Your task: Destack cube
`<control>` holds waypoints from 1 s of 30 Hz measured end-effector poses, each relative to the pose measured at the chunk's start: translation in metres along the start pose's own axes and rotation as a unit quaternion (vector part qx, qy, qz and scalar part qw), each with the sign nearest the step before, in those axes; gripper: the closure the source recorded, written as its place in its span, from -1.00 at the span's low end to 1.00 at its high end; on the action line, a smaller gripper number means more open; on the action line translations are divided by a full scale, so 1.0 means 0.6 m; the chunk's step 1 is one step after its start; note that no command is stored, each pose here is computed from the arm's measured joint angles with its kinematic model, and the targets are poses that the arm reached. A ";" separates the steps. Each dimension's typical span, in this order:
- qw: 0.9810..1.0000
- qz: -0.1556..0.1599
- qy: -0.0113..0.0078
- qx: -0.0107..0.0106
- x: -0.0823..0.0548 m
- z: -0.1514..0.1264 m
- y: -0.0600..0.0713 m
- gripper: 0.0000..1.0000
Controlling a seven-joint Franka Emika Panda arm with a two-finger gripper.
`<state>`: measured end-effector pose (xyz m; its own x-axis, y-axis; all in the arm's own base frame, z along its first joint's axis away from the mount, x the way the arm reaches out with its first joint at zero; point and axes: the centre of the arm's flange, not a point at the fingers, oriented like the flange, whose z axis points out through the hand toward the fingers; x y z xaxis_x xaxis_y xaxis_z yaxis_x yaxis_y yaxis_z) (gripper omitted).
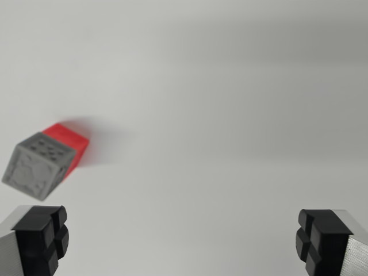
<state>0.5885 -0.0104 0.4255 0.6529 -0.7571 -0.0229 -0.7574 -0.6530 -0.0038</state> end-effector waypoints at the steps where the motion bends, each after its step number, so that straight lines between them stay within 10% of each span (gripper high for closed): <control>1: 1.000 0.000 0.000 0.000 0.000 0.000 0.000 -1.00; 30: 0.999 0.048 0.000 -0.001 -0.060 0.056 -0.022 -1.00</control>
<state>0.5747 0.0260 0.3928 0.5771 -0.8163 -0.0233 -0.8165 -0.5773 -0.0006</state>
